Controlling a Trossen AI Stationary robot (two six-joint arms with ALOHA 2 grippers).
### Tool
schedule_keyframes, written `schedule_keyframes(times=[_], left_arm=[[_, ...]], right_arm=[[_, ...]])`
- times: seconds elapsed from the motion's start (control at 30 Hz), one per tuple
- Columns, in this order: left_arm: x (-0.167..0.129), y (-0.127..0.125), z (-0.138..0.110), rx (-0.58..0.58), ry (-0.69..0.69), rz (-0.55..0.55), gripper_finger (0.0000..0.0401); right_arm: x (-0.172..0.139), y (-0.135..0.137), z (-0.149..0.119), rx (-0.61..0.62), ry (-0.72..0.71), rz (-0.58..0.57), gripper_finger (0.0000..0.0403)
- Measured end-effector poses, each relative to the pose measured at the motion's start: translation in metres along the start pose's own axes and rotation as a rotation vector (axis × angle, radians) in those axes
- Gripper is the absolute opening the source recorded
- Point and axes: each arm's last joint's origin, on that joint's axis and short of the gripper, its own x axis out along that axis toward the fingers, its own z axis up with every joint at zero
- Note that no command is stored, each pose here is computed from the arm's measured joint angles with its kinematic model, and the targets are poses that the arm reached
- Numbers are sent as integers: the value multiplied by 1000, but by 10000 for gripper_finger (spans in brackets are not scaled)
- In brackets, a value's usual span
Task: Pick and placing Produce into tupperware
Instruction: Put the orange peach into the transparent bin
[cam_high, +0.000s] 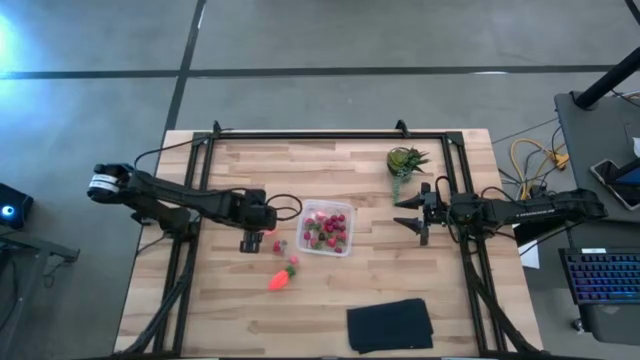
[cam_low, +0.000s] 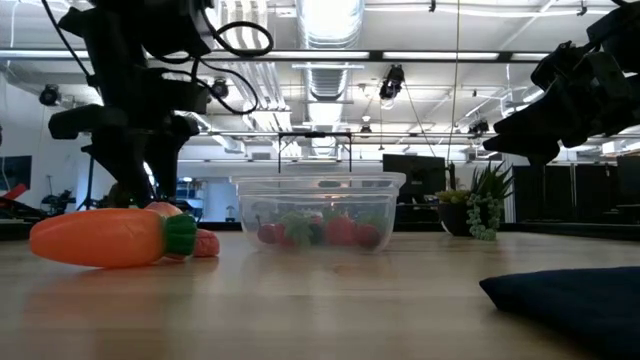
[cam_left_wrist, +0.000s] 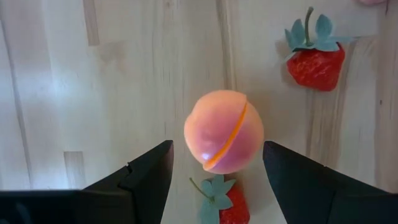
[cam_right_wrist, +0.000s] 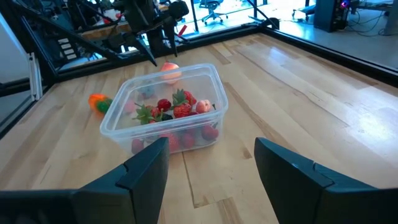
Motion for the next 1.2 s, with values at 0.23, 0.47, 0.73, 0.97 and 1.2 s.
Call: schedule_keyframes(times=[0.23,0.47,0.73,0.97,1.2], left_arm=[[-18,6,9,-110,-101,58,233],[-50,15,15,-175,-240,116,233],[-70,20,8,-325,-317,104,272],[-53,12,0,-219,-180,-14,303],[-21,1,-3,35,-55,-50,304]], right_arm=[[0,0,0,0,0,0,228],[0,0,0,0,0,0,228],[0,0,0,0,0,0,228],[0,0,0,0,0,0,228],[0,0,0,0,0,0,228]])
